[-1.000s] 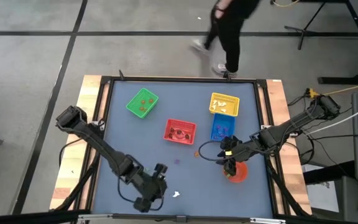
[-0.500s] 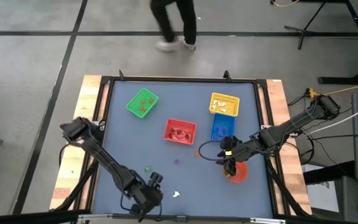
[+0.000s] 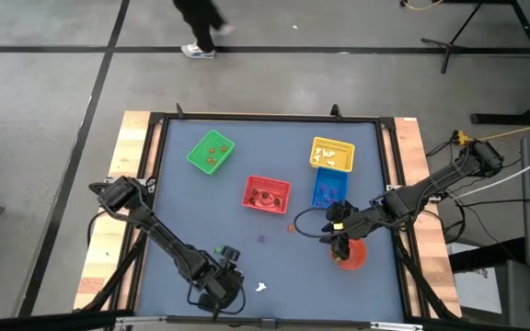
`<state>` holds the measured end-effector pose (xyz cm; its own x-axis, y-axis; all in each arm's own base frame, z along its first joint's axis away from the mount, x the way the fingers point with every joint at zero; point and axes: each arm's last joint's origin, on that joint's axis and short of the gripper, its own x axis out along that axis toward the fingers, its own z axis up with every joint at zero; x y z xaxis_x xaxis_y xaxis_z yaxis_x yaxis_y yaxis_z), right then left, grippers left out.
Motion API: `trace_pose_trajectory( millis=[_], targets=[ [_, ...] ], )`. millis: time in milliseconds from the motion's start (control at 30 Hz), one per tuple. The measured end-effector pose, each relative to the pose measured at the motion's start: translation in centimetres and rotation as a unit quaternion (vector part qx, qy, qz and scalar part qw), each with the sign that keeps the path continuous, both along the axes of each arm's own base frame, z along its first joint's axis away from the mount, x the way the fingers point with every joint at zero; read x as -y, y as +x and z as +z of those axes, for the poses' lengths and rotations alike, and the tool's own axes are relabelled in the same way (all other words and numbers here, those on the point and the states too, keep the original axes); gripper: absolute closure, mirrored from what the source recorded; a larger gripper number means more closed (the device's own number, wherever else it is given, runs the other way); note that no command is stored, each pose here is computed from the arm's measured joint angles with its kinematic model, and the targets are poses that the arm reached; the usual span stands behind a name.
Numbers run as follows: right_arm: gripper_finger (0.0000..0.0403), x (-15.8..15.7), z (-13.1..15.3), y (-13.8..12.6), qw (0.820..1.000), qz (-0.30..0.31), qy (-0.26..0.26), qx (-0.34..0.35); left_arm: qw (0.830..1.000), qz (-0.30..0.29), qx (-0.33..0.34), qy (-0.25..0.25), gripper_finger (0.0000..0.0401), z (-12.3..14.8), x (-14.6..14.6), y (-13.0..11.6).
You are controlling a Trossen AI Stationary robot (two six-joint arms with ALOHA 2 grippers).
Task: Sort Halloween decoration
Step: Put the purple spider toy into the blue bin
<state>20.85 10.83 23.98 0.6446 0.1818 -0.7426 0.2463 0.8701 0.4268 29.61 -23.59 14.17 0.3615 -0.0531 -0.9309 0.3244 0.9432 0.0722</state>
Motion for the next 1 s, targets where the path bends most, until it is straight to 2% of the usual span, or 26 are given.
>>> trace_pose_trajectory(
  millis=[1000],
  targets=[
    [0.0228,0.01,0.0,0.0,1.0,0.0,-0.001,0.0,1.0,0.002,-0.009,0.021,0.0353,-0.97,-0.06,0.07]
  ],
)
